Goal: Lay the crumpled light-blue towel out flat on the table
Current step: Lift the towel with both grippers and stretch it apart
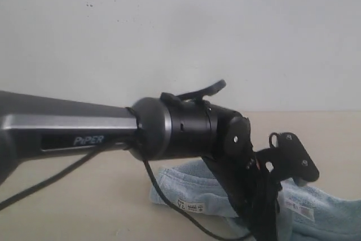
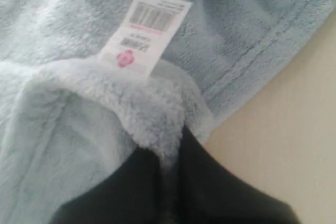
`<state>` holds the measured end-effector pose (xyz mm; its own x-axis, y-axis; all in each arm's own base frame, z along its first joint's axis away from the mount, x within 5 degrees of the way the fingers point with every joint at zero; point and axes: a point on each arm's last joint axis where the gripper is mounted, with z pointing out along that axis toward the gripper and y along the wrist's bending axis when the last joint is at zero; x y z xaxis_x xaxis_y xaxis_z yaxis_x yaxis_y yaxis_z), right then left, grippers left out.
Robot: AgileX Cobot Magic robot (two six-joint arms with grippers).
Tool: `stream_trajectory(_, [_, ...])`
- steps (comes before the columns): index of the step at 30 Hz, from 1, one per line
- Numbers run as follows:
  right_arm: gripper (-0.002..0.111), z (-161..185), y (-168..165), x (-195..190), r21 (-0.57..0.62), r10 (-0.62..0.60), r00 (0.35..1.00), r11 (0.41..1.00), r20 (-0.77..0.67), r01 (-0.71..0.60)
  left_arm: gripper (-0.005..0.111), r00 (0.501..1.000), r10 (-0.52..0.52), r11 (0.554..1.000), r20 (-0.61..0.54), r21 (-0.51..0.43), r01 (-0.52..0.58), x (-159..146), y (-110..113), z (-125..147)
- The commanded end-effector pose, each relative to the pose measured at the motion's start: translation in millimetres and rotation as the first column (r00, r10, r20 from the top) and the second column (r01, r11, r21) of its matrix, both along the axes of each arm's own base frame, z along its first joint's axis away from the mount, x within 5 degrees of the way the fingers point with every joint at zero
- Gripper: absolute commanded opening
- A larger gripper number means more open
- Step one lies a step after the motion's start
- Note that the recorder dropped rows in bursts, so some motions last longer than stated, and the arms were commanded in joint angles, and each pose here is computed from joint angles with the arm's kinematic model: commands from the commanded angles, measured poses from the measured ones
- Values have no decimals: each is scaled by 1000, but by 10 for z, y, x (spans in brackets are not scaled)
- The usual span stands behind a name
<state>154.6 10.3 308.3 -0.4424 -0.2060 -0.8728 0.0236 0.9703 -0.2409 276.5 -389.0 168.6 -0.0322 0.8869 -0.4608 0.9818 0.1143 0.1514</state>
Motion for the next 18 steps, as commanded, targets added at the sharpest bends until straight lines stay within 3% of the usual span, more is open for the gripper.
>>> stream_trajectory(1, [3,-9,-63,-24,-60,-43,999,997,-22,42,5,990,133,990,50,-46,-131,184,305,547])
stream_trajectory(6, [3,28,-157,-109,-119,-107,994,987,-16,104,5,948,309,942,69,-157,-296,388,873,1284])
stream_trajectory(11, [3,118,-234,-243,-142,-136,990,980,40,140,5,859,507,844,74,-243,-478,472,1701,1989])
stream_trajectory(18, [3,187,-357,-475,-205,-177,982,961,61,186,5,747,660,724,86,-340,-600,337,2479,2557])
